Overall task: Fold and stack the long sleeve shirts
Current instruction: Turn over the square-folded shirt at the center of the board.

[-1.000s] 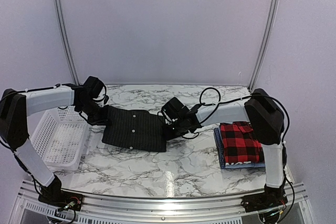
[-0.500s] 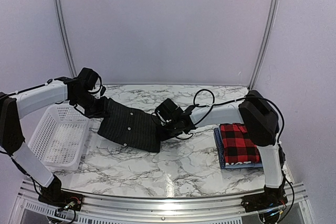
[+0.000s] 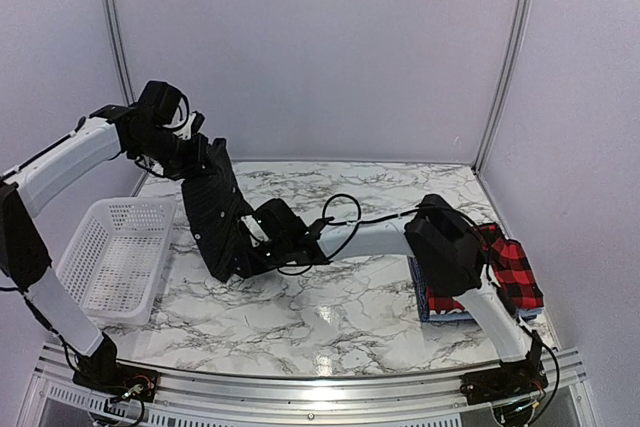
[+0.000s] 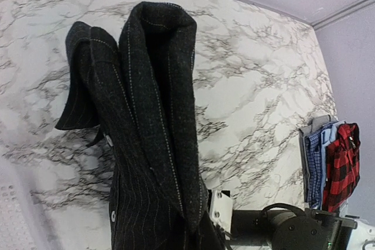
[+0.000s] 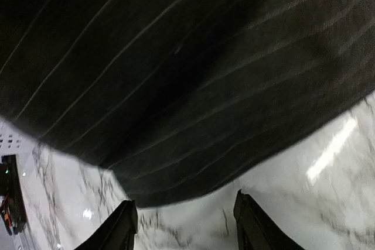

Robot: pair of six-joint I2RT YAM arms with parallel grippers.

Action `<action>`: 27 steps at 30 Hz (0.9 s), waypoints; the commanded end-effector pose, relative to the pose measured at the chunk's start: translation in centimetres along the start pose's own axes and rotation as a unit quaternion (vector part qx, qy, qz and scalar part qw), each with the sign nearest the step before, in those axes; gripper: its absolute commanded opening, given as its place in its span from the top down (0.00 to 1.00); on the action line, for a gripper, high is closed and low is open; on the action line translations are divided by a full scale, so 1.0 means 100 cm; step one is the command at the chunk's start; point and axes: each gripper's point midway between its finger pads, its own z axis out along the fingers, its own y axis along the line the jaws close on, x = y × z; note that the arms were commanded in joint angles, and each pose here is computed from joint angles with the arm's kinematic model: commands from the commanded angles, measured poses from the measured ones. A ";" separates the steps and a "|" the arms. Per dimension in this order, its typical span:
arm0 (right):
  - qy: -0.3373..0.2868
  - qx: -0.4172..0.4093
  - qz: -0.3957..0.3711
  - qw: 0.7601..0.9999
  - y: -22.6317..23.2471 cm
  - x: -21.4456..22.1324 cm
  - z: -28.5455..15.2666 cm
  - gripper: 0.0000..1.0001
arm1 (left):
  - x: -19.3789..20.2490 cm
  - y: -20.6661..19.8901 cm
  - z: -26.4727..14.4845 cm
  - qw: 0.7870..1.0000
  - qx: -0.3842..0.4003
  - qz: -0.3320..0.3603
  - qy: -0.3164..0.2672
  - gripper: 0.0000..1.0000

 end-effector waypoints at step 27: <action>-0.137 0.235 0.086 0.958 -0.141 -0.039 -0.310 0.30 | 0.065 -0.170 0.187 0.989 0.065 0.068 0.115 1.00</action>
